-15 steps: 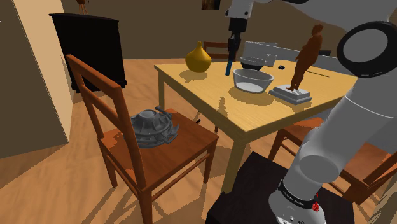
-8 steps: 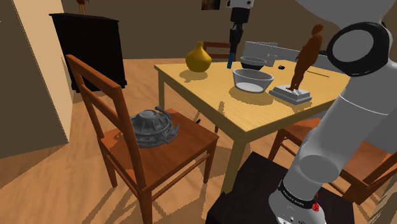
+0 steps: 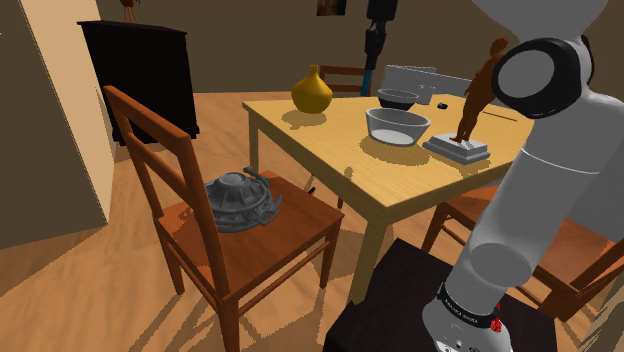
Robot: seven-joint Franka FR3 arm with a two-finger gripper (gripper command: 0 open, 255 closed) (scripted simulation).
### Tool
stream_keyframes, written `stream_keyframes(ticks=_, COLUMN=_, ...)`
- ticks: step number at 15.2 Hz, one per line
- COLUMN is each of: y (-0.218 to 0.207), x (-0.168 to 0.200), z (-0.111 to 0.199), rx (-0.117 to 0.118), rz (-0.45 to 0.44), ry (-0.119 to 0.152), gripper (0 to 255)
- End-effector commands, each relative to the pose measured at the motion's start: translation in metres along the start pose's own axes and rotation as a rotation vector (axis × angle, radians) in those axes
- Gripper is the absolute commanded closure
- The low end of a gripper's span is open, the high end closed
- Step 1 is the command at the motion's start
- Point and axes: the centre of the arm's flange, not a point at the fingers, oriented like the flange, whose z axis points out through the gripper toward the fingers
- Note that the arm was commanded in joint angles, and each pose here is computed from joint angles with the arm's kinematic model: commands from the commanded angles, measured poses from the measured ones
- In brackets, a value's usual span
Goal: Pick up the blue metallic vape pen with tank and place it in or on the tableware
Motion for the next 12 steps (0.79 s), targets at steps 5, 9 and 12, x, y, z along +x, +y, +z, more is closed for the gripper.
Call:
stream_keyframes(ticks=5, y=0.056, x=-0.045, z=-0.016, rx=0.000, rz=0.000, ry=0.000, gripper=255)
stream_keyframes(ticks=9, y=0.096, x=-0.078, z=-0.026, rx=0.000, rz=0.000, ry=0.000, gripper=255)
stream_keyframes(ticks=12, y=0.125, x=-0.101, z=-0.028, rx=0.000, rz=0.000, ry=0.000, gripper=255)
